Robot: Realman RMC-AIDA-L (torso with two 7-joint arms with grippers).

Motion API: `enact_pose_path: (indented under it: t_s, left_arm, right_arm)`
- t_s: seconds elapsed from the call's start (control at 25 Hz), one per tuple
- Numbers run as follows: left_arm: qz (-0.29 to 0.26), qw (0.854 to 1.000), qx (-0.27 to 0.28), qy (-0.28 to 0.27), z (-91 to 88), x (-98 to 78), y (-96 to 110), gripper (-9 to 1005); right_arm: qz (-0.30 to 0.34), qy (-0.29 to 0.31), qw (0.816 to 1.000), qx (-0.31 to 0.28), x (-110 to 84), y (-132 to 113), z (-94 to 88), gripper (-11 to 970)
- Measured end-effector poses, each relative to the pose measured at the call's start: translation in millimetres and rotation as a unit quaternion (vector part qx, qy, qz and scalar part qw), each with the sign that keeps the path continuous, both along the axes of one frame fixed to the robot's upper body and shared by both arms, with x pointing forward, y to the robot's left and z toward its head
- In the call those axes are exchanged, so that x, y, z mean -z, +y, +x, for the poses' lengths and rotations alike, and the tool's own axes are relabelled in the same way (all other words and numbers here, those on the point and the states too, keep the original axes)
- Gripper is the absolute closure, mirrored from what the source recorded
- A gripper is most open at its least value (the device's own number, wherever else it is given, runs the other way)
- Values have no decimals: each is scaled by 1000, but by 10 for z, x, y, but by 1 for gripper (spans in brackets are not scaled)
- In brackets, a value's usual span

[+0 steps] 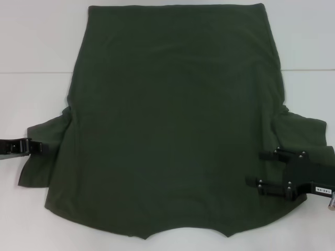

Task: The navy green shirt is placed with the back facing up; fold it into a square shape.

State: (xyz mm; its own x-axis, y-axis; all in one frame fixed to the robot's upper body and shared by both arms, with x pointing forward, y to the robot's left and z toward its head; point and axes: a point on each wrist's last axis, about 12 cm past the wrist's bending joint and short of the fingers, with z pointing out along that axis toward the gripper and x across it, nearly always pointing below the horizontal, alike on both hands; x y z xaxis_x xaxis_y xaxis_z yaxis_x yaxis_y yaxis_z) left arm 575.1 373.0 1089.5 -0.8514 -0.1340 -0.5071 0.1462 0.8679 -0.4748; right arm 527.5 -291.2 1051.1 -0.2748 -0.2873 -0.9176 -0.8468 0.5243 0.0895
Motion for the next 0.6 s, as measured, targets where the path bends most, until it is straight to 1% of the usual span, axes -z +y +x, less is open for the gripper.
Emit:
enact_pose_path:
  t_s: [0.16,0.52,0.6]
  left_arm:
    - [2,1000,0,-1,2,0,3,677]
    - [7,1000,2,-3,-1,-5,25,994]
    - [8,1000,4,-5,-1,-6,26,994]
  right_arm:
    - [1,0,1000,0,1,7,2,135]
    - [2,-1,1000,-2,-10,13,11,135]
    - [2,-2,1000,-2,-12,14,13,135]
